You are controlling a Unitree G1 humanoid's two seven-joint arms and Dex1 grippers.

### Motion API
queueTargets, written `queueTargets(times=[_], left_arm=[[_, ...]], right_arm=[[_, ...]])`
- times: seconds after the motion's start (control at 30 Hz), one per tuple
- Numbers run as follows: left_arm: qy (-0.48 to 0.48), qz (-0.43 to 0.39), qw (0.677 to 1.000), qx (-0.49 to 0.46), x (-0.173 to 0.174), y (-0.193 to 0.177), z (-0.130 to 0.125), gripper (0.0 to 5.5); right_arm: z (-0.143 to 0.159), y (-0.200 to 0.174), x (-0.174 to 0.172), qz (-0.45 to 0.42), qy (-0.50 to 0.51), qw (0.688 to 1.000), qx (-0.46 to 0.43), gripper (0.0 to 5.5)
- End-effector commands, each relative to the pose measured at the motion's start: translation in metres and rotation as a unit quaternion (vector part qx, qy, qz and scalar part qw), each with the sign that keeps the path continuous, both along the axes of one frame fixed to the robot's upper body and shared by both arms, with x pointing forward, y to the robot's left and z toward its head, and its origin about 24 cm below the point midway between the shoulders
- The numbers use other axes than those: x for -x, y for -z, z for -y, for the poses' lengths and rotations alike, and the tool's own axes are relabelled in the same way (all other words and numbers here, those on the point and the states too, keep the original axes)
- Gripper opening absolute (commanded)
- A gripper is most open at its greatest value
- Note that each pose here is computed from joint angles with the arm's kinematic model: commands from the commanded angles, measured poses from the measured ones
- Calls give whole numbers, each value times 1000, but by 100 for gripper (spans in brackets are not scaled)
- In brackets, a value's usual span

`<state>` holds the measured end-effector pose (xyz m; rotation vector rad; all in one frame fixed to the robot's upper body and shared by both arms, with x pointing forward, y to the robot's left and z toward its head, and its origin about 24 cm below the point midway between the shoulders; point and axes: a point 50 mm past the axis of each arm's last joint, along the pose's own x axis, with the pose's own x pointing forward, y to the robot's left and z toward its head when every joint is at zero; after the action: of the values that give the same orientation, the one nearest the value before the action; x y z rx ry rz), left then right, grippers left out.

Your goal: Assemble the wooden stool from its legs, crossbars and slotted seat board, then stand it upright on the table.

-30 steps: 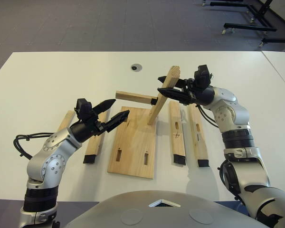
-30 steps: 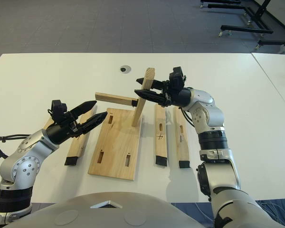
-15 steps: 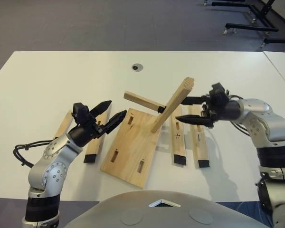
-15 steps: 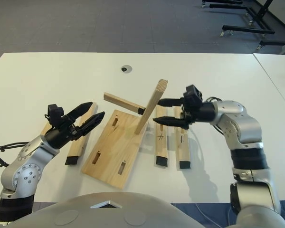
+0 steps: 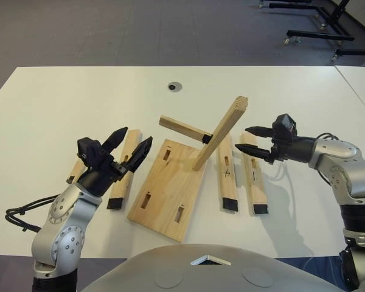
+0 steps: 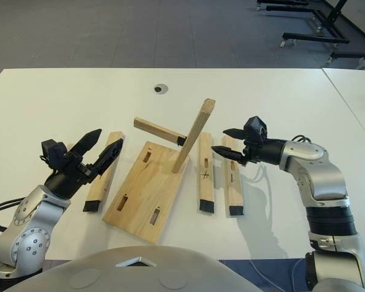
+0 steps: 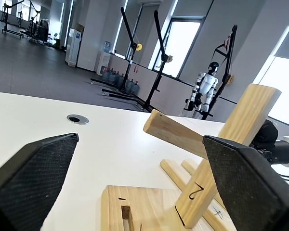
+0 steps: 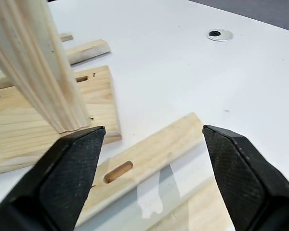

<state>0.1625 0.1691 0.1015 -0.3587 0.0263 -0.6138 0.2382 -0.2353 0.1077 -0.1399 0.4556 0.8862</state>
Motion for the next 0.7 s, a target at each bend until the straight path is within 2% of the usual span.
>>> queueTargets(times=[0.03, 0.2, 0.4, 0.57, 0.7], left_arm=[[66, -20, 998, -7, 19, -1, 10, 474], [201, -60, 978, -7, 20, 1, 13, 474], [209, -60, 976, -22, 9, 4, 11, 474], [219, -54, 974, -27, 0, 7, 14, 474], [227, -52, 972, -36, -6, 9, 13, 474]], right_arm=[[-14, -8, 12, -29, -53, 998, -2, 373], [-30, -11, 17, -46, -124, 991, -21, 373], [-44, -10, 35, -79, -236, 967, -44, 373], [-67, 6, 29, -90, -263, 958, -77, 373], [-74, 18, 13, -106, -260, 955, -90, 373]])
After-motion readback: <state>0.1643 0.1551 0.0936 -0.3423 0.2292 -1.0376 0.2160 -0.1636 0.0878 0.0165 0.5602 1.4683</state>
